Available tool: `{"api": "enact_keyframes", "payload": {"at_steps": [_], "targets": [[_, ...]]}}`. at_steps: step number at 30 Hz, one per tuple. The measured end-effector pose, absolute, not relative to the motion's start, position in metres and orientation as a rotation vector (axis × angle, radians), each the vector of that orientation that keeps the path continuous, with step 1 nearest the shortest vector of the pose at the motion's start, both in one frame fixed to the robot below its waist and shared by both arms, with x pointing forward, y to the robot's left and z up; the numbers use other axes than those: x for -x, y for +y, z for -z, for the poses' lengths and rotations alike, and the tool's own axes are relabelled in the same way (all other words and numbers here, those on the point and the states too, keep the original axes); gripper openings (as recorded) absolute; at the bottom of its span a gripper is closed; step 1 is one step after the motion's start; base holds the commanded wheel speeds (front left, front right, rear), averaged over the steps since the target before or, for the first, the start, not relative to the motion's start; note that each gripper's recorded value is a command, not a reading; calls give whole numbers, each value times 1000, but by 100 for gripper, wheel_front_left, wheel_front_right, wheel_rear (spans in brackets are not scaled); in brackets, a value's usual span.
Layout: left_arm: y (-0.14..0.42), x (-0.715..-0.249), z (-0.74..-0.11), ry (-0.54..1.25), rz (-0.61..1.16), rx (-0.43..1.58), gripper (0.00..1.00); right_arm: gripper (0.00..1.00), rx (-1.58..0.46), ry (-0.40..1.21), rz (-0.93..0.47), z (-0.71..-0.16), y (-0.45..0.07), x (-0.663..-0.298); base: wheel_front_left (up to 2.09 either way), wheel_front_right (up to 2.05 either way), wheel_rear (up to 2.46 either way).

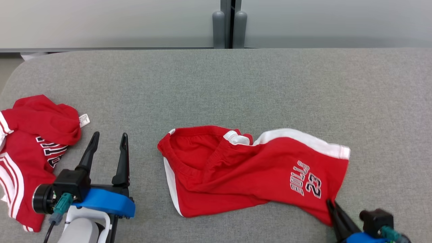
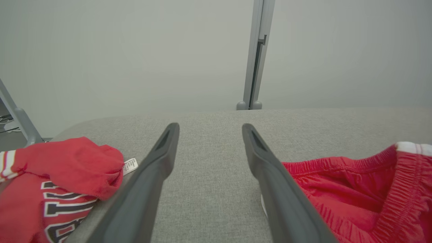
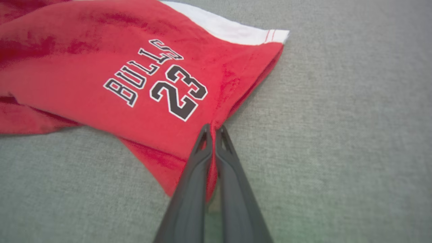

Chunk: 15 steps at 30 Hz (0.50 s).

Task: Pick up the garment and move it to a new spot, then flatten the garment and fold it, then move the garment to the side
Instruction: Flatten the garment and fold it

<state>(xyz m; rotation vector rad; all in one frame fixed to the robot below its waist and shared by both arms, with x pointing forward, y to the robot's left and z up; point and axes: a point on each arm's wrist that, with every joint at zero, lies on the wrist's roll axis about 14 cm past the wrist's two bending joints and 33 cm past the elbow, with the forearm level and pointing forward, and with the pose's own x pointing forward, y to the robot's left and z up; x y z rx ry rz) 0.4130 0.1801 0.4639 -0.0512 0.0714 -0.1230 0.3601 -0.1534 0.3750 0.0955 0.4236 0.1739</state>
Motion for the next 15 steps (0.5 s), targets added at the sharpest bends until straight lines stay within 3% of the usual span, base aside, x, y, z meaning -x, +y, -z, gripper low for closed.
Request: {"api": "enact_keyframes", "payload": {"at_steps": [3,4,5,6,15], "targets": [[181,-407,-461,83,114,56,100,0,-94,478,-168,-363,-151,-340,0,0,0],[182,-406,-460,86,112,58,100,11,-95,487,-167,-360,-150,-336,0,0,0],[182,-404,-459,89,107,59,100,42,-98,488,-165,-360,-149,-334,0,0,0],[183,-403,-458,92,103,60,100,100,-101,487,-163,-360,-149,-333,0,0,0],[181,-393,-452,111,96,61,100,100,-121,254,-113,-418,-160,-355,0,0,0]]}}
